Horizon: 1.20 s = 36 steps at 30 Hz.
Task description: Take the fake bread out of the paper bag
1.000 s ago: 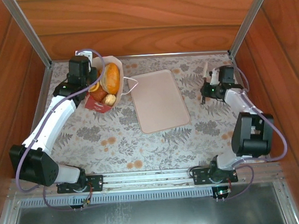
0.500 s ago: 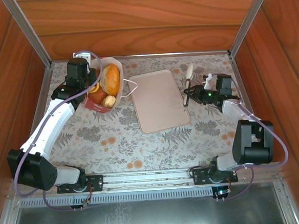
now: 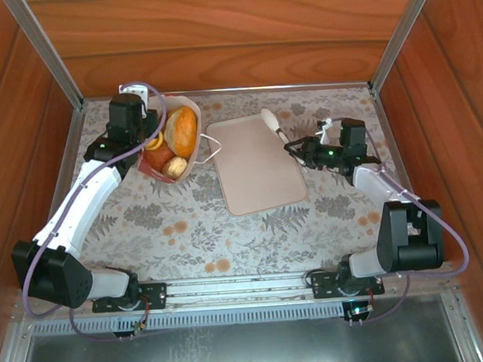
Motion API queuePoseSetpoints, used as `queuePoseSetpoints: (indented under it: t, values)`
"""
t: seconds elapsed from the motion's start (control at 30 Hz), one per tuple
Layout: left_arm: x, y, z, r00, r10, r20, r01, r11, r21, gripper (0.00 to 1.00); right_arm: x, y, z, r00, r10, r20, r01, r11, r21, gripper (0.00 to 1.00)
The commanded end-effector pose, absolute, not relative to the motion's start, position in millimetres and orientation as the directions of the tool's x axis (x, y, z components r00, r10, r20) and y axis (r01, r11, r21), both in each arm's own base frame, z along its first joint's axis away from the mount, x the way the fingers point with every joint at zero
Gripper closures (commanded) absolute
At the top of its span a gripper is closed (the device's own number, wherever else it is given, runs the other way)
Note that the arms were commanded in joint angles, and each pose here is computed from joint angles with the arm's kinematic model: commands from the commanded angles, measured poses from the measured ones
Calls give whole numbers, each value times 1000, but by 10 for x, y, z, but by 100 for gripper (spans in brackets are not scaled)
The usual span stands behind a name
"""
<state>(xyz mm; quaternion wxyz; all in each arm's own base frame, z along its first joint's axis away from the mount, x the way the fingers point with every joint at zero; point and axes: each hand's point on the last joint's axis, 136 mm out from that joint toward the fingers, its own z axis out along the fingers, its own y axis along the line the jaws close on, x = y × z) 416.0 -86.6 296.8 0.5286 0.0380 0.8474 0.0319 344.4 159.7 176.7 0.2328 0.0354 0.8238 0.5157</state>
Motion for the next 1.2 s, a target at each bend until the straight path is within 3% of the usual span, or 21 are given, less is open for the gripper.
queuePoseSetpoints:
  t: [0.0,0.1,0.2,0.4,0.73,1.17]
  values:
    - [4193,-916,3166,-363,53,-930,30,999,45,100,3471,1716,1891,-893,269,-361,-222,434,873,56]
    - [4205,-929,3109,-372,56,-926,33,998,47,100,3475,1768,1886,-902,255,-349,-212,442,872,58]
    - [4207,-959,3025,-388,59,-920,47,998,44,100,3454,1812,1886,-910,239,-339,-202,459,865,69]
    - [4124,-1058,3013,-387,54,-921,87,996,22,100,3307,1855,2005,-912,204,-355,-203,527,825,70]
    - [4064,-1211,3013,-383,34,-923,130,991,-18,100,3000,1791,2628,-880,206,-427,-222,616,755,67]
    - [4227,-1355,3203,-358,45,-932,127,992,-1,100,2626,1933,3553,-859,155,-489,-316,591,742,63]
